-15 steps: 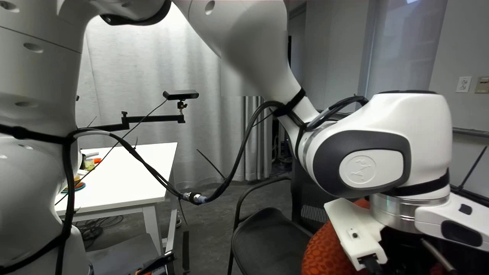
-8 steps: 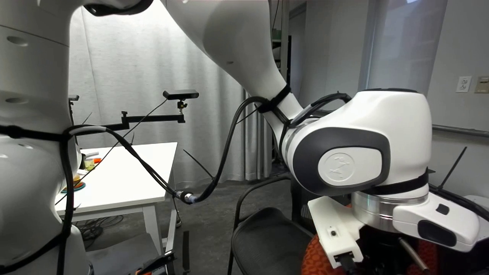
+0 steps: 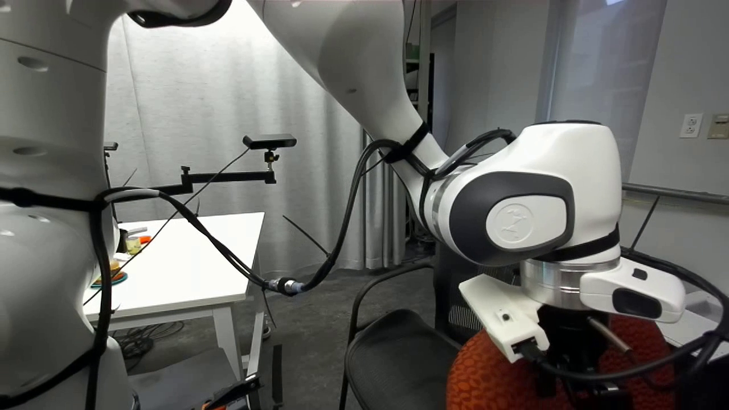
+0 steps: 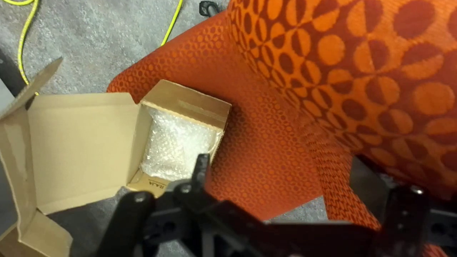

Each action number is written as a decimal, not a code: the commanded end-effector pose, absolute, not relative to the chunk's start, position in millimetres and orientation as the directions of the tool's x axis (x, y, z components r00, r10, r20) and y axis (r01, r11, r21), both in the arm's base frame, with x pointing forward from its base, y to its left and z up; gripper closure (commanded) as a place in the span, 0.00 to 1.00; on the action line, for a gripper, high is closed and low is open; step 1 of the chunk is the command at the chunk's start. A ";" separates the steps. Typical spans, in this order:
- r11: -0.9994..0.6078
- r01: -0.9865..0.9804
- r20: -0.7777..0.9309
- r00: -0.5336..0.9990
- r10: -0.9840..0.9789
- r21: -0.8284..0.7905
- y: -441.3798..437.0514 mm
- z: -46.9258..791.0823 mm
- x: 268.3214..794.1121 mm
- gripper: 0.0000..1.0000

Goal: Close the box on the rotating chair

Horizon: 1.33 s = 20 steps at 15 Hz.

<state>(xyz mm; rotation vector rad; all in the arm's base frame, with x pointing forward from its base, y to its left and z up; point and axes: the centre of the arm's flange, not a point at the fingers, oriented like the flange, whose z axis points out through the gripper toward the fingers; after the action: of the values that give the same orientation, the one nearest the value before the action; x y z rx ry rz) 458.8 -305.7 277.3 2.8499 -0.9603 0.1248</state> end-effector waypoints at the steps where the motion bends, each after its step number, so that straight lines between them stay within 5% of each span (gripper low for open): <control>1: -0.825 -0.546 0.073 0.838 -0.541 0.147 -287.1 282.0 494.6 0.00; 20: -0.808 -0.568 -0.043 0.814 -0.580 0.159 -301.2 235.2 458.2 0.00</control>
<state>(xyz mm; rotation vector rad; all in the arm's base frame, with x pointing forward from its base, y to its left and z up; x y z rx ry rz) 473.6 -302.5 243.8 2.8535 -0.8733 -0.1350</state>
